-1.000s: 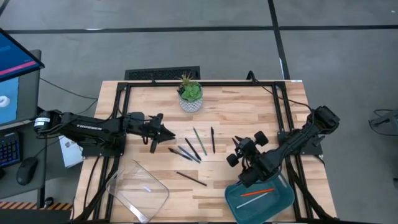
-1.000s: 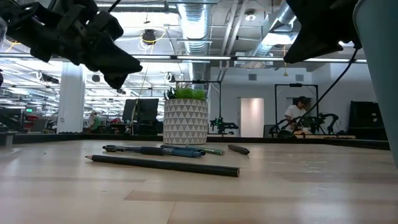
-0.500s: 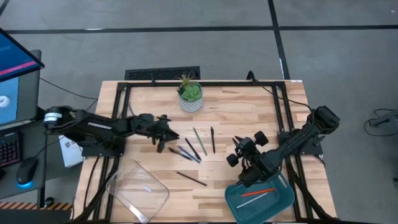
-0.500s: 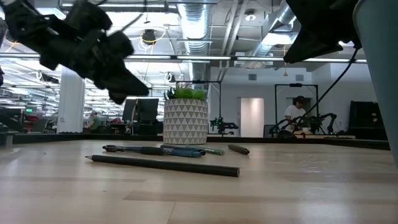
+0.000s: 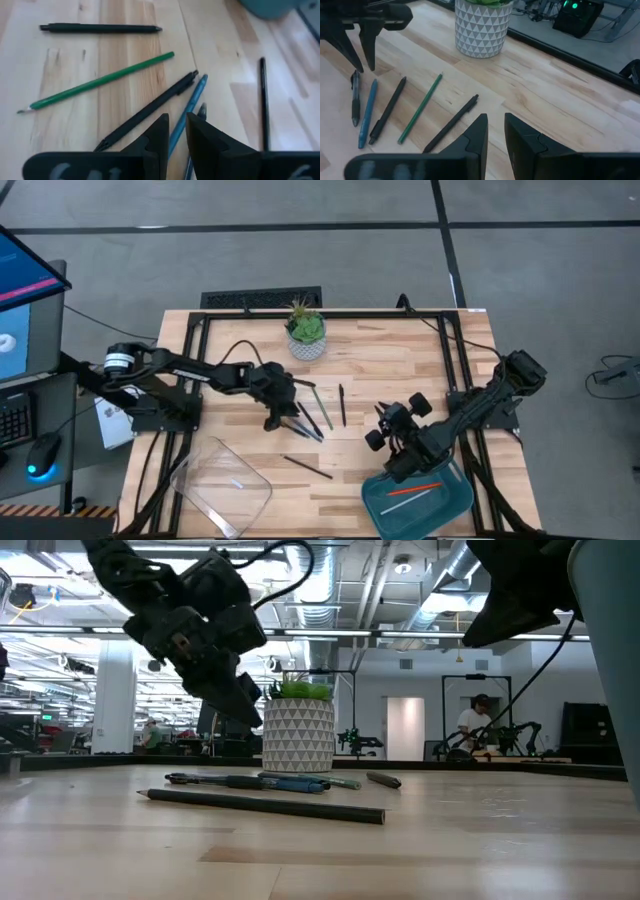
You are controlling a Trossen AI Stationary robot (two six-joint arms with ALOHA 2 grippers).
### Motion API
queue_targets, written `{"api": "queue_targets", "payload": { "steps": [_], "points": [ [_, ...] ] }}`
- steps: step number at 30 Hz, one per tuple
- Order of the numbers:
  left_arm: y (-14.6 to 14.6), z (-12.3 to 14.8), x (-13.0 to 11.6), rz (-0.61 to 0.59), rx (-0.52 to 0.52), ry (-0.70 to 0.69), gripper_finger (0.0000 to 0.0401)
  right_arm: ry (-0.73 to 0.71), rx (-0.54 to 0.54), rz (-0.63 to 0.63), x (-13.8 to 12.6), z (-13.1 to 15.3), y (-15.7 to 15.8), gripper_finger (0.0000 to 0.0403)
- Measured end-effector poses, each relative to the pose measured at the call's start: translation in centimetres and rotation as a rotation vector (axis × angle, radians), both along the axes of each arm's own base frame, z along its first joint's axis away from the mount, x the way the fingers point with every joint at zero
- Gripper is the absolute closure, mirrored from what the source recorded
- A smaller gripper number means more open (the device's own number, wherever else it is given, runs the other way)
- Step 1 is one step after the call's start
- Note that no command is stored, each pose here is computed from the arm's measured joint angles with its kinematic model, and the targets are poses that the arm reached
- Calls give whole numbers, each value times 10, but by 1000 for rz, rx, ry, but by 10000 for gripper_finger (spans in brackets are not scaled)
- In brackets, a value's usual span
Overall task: Sort pens & pencils
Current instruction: Put the middle black pen into the transparent bin
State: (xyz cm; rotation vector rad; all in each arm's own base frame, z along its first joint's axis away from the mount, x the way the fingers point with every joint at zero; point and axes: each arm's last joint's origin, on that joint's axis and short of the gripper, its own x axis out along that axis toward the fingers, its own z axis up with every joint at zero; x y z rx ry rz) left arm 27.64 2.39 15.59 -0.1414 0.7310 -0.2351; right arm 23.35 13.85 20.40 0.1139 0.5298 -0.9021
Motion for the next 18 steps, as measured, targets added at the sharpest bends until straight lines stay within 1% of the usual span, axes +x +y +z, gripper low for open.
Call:
{"api": "queue_targets", "payload": {
  "steps": [4, 11, 16, 18],
  "points": [
    [1, 1, 5, -55, 60, -20, 346, 1, 2, -1, 0, 0, 0, 316],
    [6, -1, 4, -125, 150, -44, 346, 3, 1, -1, 0, 0, 0, 316],
    [13, 0, 3, -154, 166, -65, 346, 4, -9, 1, 0, 0, -1, 316],
    [16, 1, 4, -146, 165, -77, 346, 6, -11, 1, 0, 0, -1, 316]
  ]
}}
